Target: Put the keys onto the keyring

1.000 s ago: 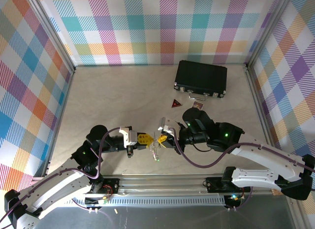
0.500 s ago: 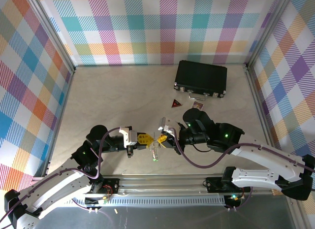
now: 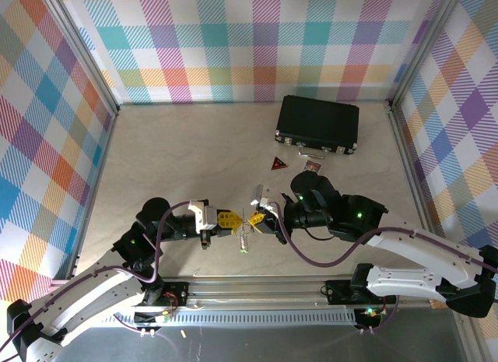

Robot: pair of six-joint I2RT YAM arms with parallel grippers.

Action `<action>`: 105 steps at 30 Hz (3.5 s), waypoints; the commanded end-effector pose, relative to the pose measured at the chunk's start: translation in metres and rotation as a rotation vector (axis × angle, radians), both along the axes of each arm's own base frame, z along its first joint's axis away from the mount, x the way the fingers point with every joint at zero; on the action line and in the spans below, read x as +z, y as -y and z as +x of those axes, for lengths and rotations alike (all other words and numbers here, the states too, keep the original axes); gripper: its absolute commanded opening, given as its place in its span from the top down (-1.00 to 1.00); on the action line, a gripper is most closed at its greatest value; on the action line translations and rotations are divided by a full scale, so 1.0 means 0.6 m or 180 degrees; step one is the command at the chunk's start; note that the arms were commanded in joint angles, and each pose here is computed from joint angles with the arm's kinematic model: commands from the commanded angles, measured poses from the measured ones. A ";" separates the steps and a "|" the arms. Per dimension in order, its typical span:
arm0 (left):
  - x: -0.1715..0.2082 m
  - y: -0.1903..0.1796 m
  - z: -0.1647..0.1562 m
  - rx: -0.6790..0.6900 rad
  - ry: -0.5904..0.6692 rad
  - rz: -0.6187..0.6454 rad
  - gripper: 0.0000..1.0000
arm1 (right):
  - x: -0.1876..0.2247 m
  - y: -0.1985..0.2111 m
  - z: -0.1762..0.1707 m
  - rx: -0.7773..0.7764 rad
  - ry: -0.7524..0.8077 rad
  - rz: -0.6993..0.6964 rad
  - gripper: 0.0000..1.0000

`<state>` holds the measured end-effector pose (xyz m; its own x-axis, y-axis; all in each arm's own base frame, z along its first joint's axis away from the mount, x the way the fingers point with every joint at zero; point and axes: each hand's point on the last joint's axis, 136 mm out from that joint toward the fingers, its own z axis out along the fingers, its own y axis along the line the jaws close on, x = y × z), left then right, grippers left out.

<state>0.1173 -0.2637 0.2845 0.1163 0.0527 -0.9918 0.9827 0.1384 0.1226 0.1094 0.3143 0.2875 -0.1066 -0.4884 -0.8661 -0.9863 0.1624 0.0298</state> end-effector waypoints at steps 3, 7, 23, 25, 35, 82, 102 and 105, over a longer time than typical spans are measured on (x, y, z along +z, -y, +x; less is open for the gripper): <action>0.030 -0.002 -0.013 -0.0068 0.0102 -0.0154 1.00 | 0.009 -0.006 0.003 -0.0014 0.0029 0.0092 1.00; 0.030 -0.002 -0.013 -0.0065 0.0106 -0.0153 1.00 | 0.008 0.001 0.004 -0.0048 0.0045 0.0051 1.00; 0.030 -0.001 -0.011 -0.0065 0.0105 -0.0144 1.00 | 0.005 0.011 0.005 -0.0067 0.0101 -0.0058 1.00; 0.030 -0.001 -0.011 -0.0064 0.0103 -0.0143 1.00 | 0.005 0.013 0.005 -0.0071 0.0101 -0.0065 1.00; 0.030 -0.001 -0.011 -0.0060 0.0096 -0.0140 1.00 | 0.006 0.016 0.004 -0.0078 0.0110 -0.0074 1.00; 0.029 -0.001 -0.013 -0.0070 0.0105 -0.0144 1.00 | 0.019 0.000 0.001 0.0015 0.0118 0.0078 1.00; 0.029 -0.001 -0.014 -0.0081 0.0102 -0.0141 1.00 | 0.025 -0.010 0.000 0.0068 0.0103 0.0124 1.00; 0.029 -0.001 -0.015 -0.0092 0.0098 -0.0141 1.00 | 0.028 -0.010 0.000 0.0068 0.0106 0.0132 1.00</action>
